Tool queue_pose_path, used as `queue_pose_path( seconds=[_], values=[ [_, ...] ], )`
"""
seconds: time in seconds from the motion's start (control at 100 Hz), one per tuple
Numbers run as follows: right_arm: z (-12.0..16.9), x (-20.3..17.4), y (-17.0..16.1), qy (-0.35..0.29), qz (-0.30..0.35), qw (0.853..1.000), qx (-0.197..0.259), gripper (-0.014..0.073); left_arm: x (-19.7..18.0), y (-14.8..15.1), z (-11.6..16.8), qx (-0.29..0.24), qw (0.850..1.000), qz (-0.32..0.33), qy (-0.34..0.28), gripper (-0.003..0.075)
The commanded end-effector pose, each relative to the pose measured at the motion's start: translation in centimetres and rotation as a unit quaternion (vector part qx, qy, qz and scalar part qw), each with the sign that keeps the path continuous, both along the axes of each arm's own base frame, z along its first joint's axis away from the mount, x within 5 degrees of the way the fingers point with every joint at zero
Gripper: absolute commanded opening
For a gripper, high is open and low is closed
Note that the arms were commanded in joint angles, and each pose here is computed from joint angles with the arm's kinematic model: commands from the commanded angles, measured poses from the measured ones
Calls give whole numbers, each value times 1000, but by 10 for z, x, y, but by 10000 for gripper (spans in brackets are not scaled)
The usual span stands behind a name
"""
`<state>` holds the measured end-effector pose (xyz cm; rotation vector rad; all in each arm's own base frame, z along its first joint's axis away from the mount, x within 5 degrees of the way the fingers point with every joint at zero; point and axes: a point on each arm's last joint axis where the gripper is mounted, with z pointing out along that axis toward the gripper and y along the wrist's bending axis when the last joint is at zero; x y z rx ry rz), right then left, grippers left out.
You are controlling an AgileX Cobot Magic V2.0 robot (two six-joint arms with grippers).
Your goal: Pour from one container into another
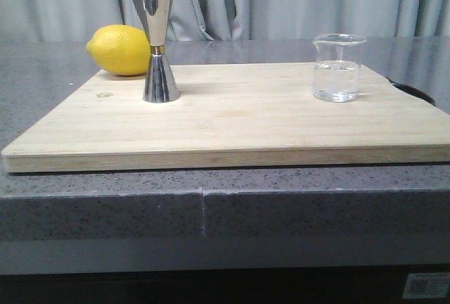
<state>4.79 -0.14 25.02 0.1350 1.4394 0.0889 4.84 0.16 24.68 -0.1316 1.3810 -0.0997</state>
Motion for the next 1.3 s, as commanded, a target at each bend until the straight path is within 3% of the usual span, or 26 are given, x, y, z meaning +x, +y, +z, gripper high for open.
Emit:
queue_pose_path(
  seconds=[0.0, 0.3, 0.47, 0.61, 0.75, 1.05, 1.29],
  values=[
    [30, -1, 0, -23, -3, 1000, -1, -67, -7, -1, 34, -14, 998, -15, -57, -19],
    [96, 25, 0, 46, 7, 999, 0, -67, 5, -11, 105, -27, 994, -97, 32, -19],
    [128, 46, 0, 99, 15, 995, 1, -67, 21, -21, 152, 12, 985, -143, 99, -19],
    [146, 61, 0, 102, 15, 995, 1, -67, 44, -30, 175, 49, 970, -166, 172, -19],
    [152, 75, -1, 113, 15, 994, 3, -67, 73, -37, 181, 54, 959, -170, 222, -19],
    [150, 86, -2, 121, 14, 993, 4, -67, 121, -47, 159, 55, 937, -171, 299, -18],
    [151, 86, -2, 114, 13, 993, 3, -39, 138, -56, 148, 17, 925, -191, 327, -18]
  ],
)
